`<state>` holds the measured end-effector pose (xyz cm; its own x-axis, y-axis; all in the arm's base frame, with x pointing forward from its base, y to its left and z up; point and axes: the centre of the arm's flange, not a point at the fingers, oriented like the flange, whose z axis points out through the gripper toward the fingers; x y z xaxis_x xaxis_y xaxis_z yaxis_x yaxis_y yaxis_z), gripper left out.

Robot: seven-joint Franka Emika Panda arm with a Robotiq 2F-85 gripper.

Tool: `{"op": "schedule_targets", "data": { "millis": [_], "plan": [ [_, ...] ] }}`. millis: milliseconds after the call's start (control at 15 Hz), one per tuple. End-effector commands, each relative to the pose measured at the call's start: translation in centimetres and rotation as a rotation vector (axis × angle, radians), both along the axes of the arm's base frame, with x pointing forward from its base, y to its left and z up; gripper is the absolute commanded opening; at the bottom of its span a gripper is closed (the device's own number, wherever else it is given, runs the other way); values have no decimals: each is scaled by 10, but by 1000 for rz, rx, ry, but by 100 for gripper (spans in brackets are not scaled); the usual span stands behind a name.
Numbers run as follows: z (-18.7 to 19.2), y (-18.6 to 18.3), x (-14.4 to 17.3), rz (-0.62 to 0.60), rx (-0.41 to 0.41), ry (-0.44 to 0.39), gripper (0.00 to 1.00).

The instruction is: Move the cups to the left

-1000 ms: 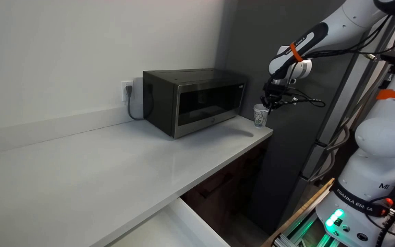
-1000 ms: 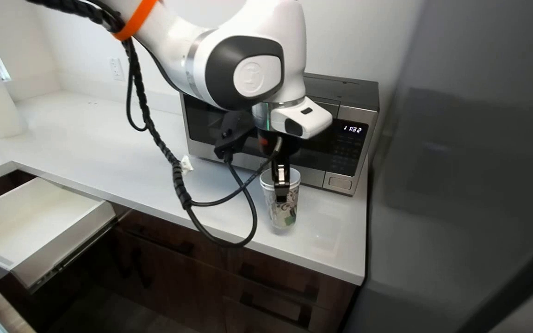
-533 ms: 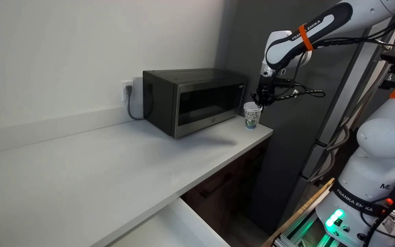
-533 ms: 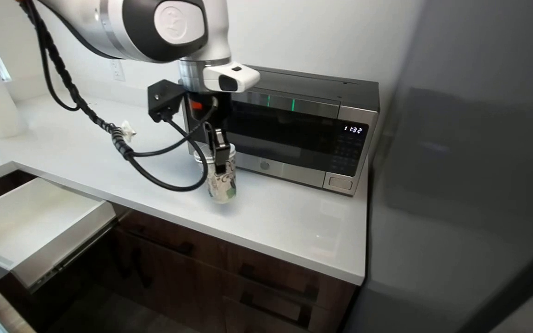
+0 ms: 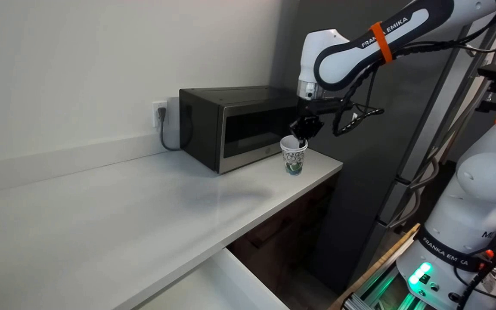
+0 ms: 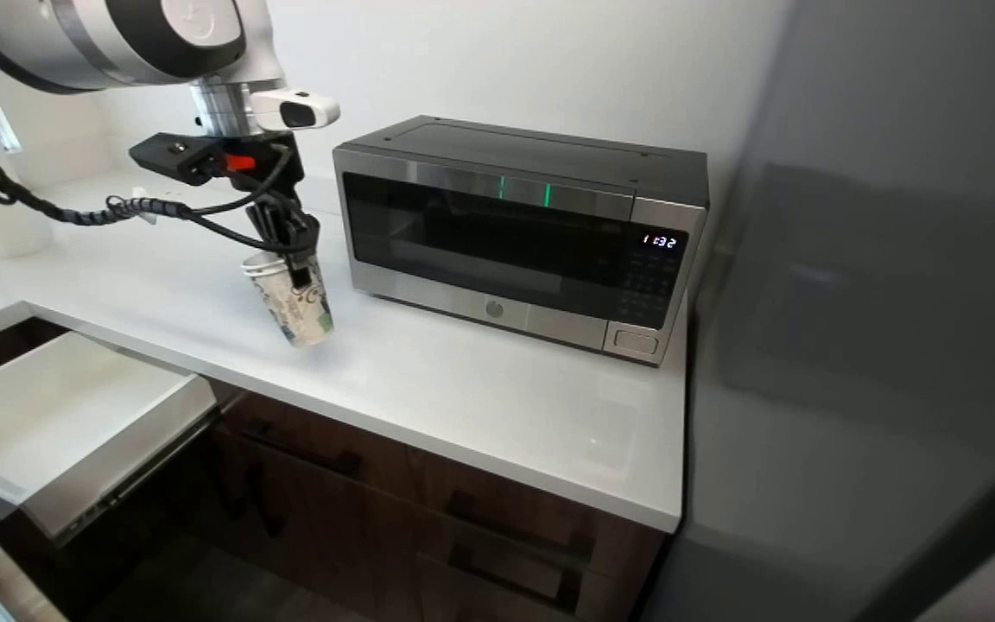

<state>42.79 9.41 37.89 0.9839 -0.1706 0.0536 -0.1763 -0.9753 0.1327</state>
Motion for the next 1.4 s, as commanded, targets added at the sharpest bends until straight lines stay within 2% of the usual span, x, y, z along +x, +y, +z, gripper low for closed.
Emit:
{"op": "schedule_targets", "data": {
  "millis": [0, 133, 200, 400, 800, 867, 1067, 1333],
  "plan": [
    [-6, 67, 1, 197, -40, 33, 1],
    [-4, 105, 6, 289, -41, 45, 1],
    [-5, 81, -10, 213, -21, 9, 5],
    [-5, 107, -6, 267, -16, 14, 5],
    [-8, 104, -2, 275, -15, 23, 5],
    [-8, 104, -2, 276, -15, 23, 1],
    [-1, 120, 13, 347, -15, 1, 1],
    [2, 162, 25, 538, -33, 33, 1]
  ]
}}
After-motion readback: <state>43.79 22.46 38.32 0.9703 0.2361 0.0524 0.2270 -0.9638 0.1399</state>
